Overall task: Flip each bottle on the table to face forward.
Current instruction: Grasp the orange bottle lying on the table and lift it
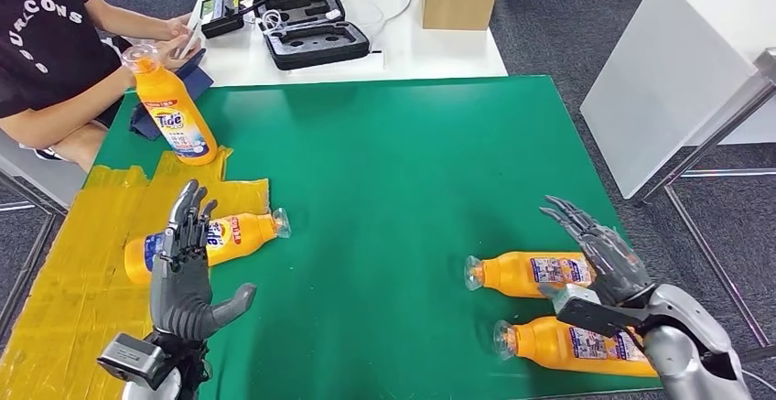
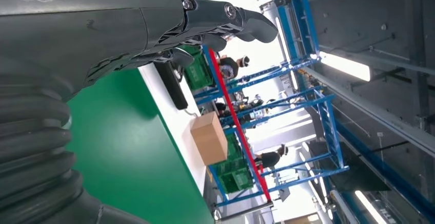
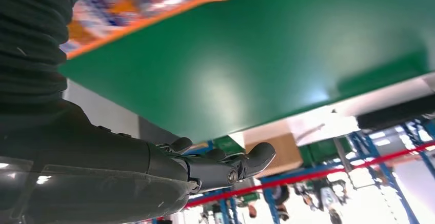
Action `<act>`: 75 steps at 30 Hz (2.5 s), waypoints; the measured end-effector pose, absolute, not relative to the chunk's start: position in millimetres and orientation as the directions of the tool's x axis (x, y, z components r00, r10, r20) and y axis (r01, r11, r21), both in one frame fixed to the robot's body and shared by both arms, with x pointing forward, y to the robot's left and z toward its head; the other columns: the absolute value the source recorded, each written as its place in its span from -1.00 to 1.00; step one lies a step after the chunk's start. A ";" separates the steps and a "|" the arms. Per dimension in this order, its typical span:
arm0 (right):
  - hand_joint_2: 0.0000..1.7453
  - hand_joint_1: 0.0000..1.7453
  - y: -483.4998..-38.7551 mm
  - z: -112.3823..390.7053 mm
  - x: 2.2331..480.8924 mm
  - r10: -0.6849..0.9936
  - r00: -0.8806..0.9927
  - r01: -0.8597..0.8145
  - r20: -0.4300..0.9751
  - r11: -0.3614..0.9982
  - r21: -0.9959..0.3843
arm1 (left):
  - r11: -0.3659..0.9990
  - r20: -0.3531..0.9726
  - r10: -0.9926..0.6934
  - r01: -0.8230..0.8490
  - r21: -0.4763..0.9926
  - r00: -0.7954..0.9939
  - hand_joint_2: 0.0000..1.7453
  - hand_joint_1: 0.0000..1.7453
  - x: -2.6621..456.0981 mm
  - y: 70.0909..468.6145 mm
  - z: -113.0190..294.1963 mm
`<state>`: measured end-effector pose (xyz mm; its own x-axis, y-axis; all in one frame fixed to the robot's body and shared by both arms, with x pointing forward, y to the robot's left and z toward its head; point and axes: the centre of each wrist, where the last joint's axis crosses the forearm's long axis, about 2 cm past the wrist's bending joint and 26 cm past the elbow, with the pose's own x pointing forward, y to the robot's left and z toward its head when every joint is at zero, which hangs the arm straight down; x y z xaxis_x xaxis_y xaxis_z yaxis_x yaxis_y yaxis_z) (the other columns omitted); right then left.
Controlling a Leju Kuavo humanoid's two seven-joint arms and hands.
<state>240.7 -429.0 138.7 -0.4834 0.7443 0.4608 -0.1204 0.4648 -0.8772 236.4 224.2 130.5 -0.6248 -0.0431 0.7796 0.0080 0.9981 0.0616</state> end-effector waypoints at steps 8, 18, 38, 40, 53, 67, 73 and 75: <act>1.00 -1.00 -457.4 142.1 228.3 0.779 -0.442 -0.142 0.445 0.429 -0.892 | 0.998 0.791 -0.039 0.017 0.062 -0.610 1.00 -1.00 238.8 223.0 125.7; 1.00 -1.00 -470.0 136.7 225.0 0.857 -0.369 -0.136 0.360 0.334 -0.933 | 0.998 0.796 -0.038 0.024 0.066 -0.604 1.00 -1.00 238.0 223.1 123.9; 1.00 -1.00 -469.1 109.7 244.9 0.963 -0.205 -0.215 0.176 0.131 -0.968 | 0.997 0.804 -0.055 0.015 0.079 -0.592 1.00 -1.00 237.7 223.4 120.7; 1.00 -1.00 -469.0 105.6 249.4 0.975 -0.180 -0.233 0.134 0.090 -0.968 | 0.997 0.804 -0.055 0.015 0.079 -0.592 1.00 -1.00 237.7 223.2 120.6; 1.00 0.86 -462.0 89.4 279.6 0.986 -0.166 -0.307 0.028 -0.025 -0.951 | 0.997 0.807 -0.051 0.015 0.074 -0.588 1.00 -1.00 238.8 220.4 120.6; 1.00 1.00 -432.2 79.6 297.1 0.975 -0.215 -0.206 0.049 0.004 -0.979 | 0.997 0.810 -0.050 0.015 0.073 -0.584 1.00 -1.00 239.0 218.4 120.3; 1.00 1.00 -422.9 77.9 299.0 0.966 -0.243 -0.175 0.088 0.046 -0.984 | 0.997 0.812 -0.039 0.027 0.067 -0.583 1.00 -1.00 239.3 218.1 120.4; 1.00 1.00 -415.9 78.1 299.4 0.956 -0.265 -0.126 0.123 0.092 -0.988 | 0.997 0.813 -0.032 0.035 0.064 -0.582 1.00 -1.00 239.3 217.9 120.3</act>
<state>299.4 -415.9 78.1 -0.2647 0.9565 0.1226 -0.1259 0.0918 -0.9878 239.3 217.9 120.3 -0.5820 -0.0323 0.8125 0.0345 0.9973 0.0644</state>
